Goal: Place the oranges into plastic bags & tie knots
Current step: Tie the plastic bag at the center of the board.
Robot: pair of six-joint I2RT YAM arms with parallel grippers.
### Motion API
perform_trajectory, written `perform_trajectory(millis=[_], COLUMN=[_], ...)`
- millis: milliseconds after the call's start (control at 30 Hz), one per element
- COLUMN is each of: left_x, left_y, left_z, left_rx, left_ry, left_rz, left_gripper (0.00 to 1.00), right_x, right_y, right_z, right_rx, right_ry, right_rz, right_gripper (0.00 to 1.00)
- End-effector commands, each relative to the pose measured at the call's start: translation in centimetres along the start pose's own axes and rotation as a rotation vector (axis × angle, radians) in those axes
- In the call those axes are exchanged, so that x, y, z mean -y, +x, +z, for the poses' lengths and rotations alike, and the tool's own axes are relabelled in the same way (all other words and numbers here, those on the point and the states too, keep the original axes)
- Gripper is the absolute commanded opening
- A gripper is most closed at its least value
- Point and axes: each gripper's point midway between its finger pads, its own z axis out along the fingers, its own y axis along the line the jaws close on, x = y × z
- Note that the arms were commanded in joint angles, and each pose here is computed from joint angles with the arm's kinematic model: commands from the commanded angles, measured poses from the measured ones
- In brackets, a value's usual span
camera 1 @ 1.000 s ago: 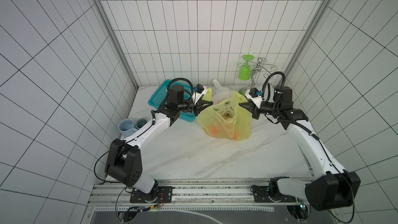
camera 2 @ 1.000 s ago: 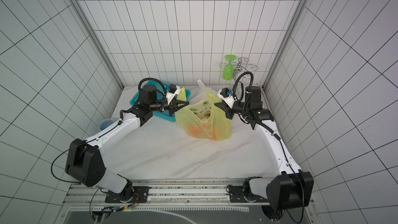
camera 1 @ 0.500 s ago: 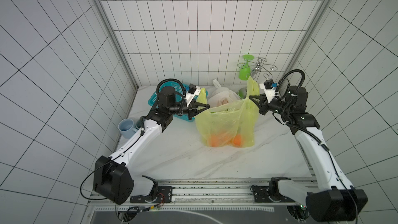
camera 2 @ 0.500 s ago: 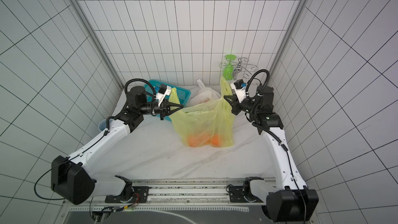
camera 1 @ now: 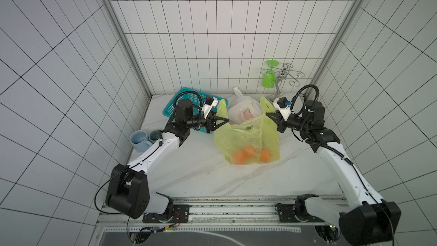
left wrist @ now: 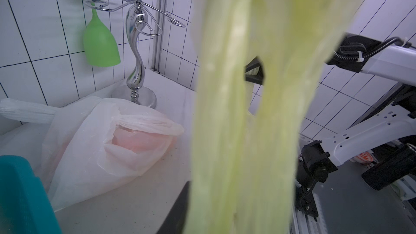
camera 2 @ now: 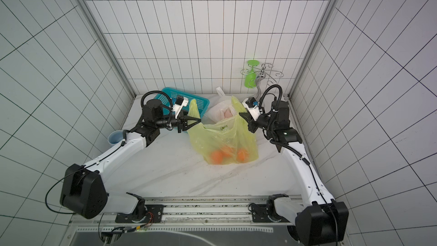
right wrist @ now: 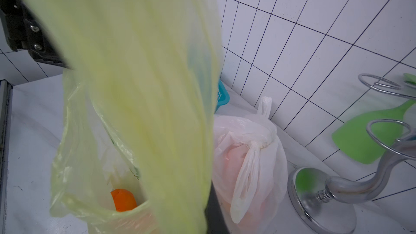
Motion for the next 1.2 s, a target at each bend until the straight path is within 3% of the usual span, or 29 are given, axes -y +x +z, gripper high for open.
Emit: perform_trajectory(millis=[0,133,200,267,400,600,1167], left_x=[0.5,0.9,0.9,0.9,0.9,1.9,1.7], left_y=[-1.2,-2.1,-2.5,-2.8,-1.8,-1.7,0.0], left_z=[-0.2,-0.9,-1.0,-0.7,1.4,3.1,3.8], left_rx=[0.031,0.052,0.063,0.062,-0.013,-0.038,-0.122], left_ry=[0.019,0.015,-0.001,-0.014,-0.013,0.039,-0.046], left_rz=[0.025,0.029,0.044,0.057,0.066,0.085,0.242], left_gripper=[0.42,0.44,0.37,0.24,0.08,0.05,0.08], right_x=[-0.4,-1.2,-1.6,-2.5,-4.3,-5.9,-7.1], right_y=[1.5,1.2,0.9,1.3,1.0,1.3,-2.0], right_z=[0.3,0.7,1.0,1.2,2.1,3.7,2.6], right_rx=[-0.083,-0.115,-0.127,-0.170,-0.211,-0.276,-0.203], right_ry=[0.029,0.034,0.032,0.015,-0.015,-0.030,-0.087], right_rz=[-0.123,-0.207,-0.262,-0.310,-0.407,-0.469,-0.390], right_gripper=[0.00,0.00,0.00,0.00,0.00,0.00,0.00])
